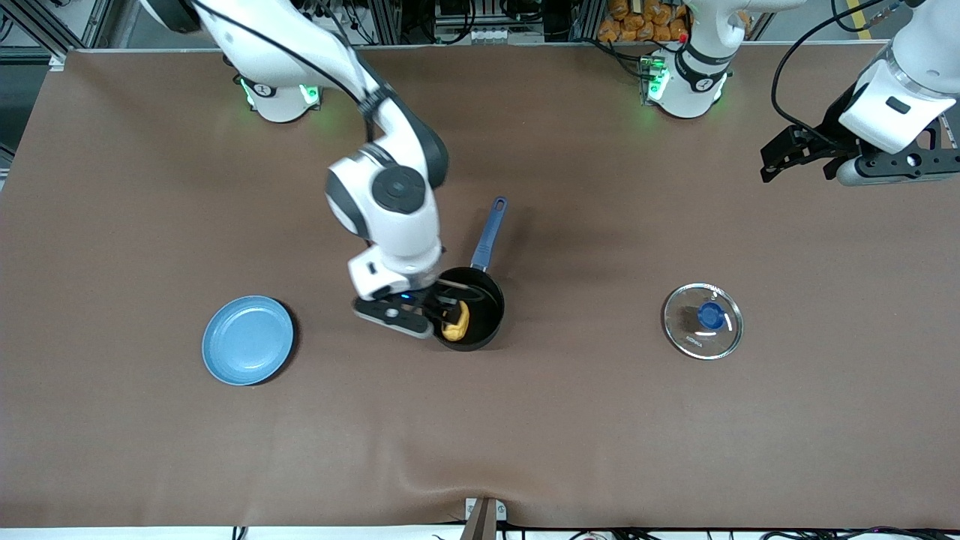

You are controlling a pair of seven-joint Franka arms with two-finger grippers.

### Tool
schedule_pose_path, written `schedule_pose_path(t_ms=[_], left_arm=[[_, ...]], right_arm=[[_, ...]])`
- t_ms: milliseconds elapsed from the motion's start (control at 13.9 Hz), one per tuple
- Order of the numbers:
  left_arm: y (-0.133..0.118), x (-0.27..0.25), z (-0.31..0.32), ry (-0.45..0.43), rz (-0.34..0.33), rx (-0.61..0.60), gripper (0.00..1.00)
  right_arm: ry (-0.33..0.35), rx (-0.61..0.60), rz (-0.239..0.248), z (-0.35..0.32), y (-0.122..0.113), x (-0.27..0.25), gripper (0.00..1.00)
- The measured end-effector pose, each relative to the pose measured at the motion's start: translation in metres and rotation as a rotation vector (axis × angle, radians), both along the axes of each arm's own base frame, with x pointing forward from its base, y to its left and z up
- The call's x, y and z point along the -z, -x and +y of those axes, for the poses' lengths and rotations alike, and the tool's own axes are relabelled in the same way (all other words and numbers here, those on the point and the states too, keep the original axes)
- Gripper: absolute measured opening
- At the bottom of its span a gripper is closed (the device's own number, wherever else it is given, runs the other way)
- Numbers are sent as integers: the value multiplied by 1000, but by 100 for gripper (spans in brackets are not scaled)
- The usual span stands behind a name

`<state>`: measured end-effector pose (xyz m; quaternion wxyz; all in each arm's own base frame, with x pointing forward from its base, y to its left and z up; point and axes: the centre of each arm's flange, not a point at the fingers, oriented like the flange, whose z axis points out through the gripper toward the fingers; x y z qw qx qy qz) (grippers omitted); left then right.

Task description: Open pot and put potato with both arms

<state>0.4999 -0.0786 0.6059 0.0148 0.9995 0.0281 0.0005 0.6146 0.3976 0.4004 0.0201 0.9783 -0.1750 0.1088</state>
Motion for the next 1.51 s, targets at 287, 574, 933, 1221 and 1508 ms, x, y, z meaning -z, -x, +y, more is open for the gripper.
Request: schedule_pose_path(t_ms=[287,574,933,1221,1508], left_arm=[[1,1,0,-1,6,1,100],[2,1,-2,-2,11,5,100],[3,1,-4,-3,12,8,100],[3,0,-4,-3,11,9,100],[5,-4,-4,-2,3,8,100]], right_arm=[[97,-117,87,-111,-7,-106,100],[144,-232,172,-234,-11,-166,100],[100,-305,222,-365,-12,-193,100],[-50,-218,230,-448,10,-216,100],[-55,-223,225,-443,30,-240,100]])
